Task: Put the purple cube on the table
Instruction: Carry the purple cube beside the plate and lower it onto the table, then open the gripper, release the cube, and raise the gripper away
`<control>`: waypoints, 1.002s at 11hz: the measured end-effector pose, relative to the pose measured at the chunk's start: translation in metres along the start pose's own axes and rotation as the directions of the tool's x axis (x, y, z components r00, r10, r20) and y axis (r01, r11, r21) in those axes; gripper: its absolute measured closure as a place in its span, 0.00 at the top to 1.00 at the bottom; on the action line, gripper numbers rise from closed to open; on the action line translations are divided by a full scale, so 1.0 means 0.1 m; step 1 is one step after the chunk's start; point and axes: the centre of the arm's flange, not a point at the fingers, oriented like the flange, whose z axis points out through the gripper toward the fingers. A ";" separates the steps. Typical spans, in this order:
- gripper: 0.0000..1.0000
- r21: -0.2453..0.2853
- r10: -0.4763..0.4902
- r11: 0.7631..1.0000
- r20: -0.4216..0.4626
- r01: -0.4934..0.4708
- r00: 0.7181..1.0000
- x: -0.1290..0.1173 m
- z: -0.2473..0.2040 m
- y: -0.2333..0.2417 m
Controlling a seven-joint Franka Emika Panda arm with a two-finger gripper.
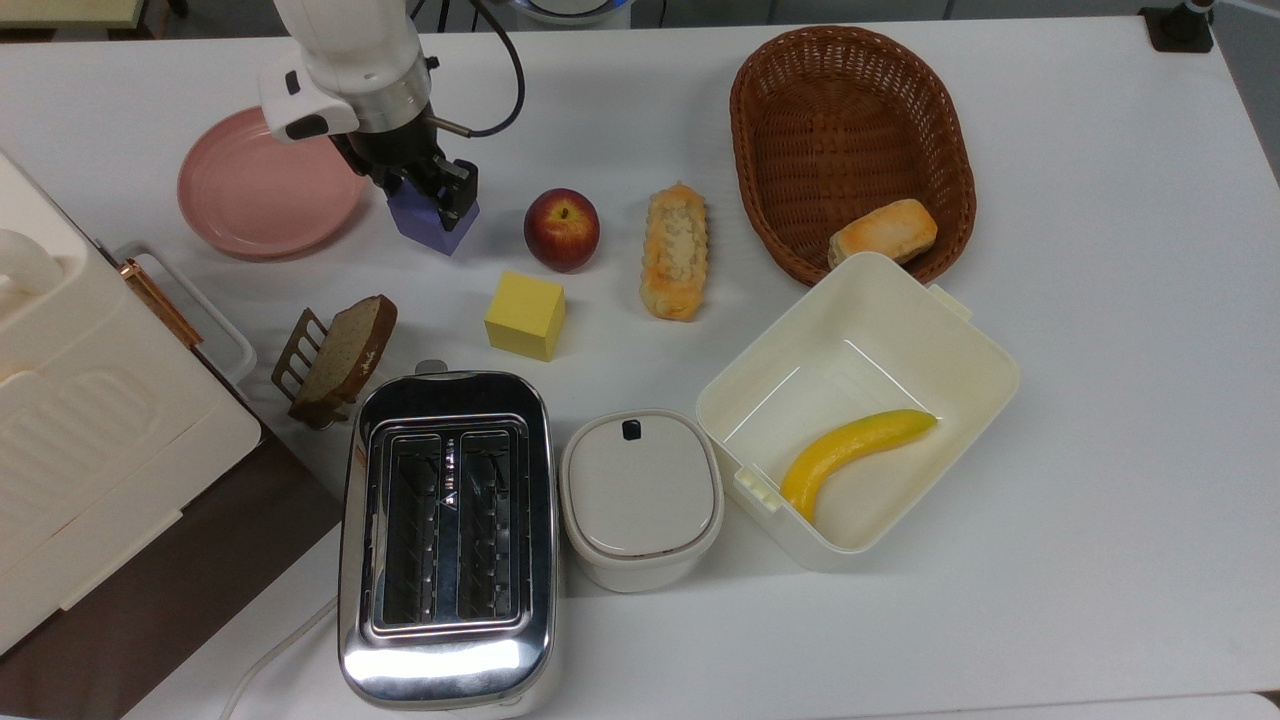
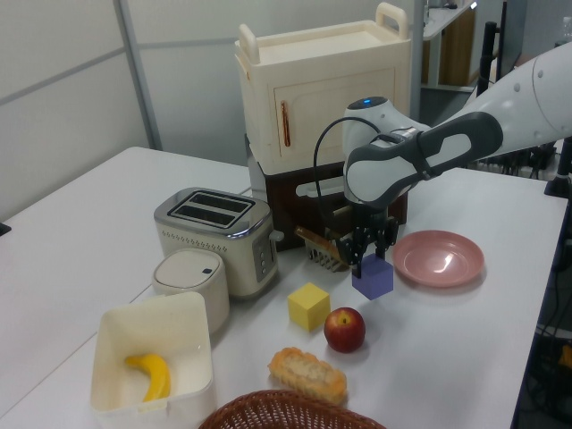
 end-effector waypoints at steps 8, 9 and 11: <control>1.00 -0.109 -0.076 0.992 -0.057 0.070 0.995 0.07 -0.25 0.04; 1.00 -0.125 -0.110 0.987 -0.073 0.100 0.991 0.06 -0.44 0.06; 1.00 -0.136 -0.186 0.975 -0.066 0.176 0.980 -0.05 -1.00 0.07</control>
